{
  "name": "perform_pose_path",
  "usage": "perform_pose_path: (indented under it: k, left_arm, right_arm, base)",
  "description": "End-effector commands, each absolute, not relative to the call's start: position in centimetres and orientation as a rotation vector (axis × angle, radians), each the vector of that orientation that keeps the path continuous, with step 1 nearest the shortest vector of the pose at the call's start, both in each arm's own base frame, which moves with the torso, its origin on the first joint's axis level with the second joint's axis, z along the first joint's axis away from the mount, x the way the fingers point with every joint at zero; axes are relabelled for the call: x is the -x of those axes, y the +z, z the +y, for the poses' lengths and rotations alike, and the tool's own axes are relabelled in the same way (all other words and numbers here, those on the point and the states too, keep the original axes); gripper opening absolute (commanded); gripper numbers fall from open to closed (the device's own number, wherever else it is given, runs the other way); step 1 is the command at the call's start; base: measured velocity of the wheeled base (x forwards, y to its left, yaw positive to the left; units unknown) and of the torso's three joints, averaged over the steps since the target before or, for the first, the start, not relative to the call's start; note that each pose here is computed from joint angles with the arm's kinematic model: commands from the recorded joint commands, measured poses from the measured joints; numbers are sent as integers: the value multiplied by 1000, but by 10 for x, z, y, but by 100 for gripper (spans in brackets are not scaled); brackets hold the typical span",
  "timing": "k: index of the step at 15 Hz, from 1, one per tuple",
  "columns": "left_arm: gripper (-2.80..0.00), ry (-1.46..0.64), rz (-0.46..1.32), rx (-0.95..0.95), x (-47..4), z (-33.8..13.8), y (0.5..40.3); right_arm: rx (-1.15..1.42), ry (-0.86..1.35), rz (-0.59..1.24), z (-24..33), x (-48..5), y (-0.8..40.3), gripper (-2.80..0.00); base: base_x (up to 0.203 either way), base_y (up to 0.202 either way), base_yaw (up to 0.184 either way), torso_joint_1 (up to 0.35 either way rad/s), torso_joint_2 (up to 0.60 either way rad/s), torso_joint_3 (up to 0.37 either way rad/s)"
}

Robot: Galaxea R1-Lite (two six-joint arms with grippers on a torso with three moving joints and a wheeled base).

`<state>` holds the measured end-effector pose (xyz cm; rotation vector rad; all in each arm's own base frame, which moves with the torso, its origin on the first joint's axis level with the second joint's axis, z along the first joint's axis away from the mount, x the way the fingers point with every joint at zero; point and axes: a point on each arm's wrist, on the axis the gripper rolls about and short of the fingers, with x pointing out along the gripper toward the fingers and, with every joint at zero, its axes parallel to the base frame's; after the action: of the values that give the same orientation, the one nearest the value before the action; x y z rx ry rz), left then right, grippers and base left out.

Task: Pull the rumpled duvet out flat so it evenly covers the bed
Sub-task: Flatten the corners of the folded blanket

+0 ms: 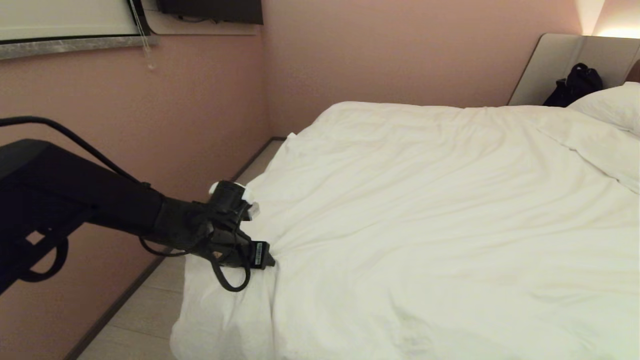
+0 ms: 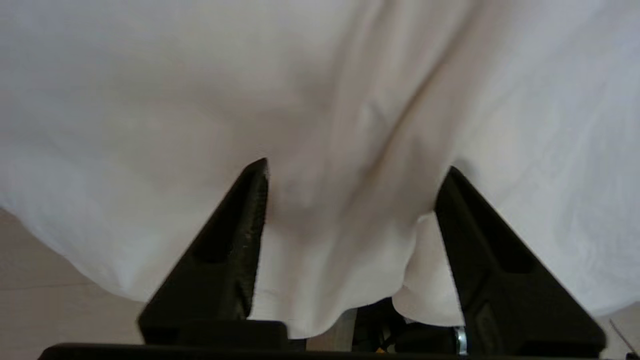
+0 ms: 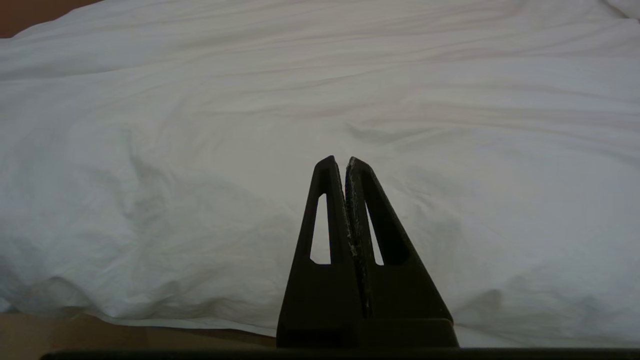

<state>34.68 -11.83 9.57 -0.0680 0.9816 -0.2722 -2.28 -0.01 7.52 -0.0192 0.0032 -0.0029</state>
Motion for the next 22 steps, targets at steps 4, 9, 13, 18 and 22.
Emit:
perform_pose_path:
  k: [4, 9, 13, 18, 22]
  left_arm:
    - [0, -182, 825, 169, -355, -72, 146]
    - [-20, -117, 839, 280, -385, 3, 129]
    - [-280, -171, 837, 321, -401, 21, 116]
    - [-280, -241, 837, 303, -433, 55, 82]
    - [-280, -284, 842, 274, -439, 60, 68]
  right_arm:
    - [20, -3, 5, 0, 23, 75, -280]
    - [20, -3, 5, 0, 23, 75, -280]
    - [20, -3, 5, 0, 23, 75, -280]
    - [20, -3, 5, 0, 23, 75, -280]
    - [20, -3, 5, 0, 23, 75, -280]
  base:
    - [0, 0, 0, 0, 0, 0]
    - [0, 0, 0, 0, 0, 0]
    - [0, 0, 0, 0, 0, 0]
    - [0, 0, 0, 0, 0, 0]
    - [0, 0, 0, 0, 0, 0]
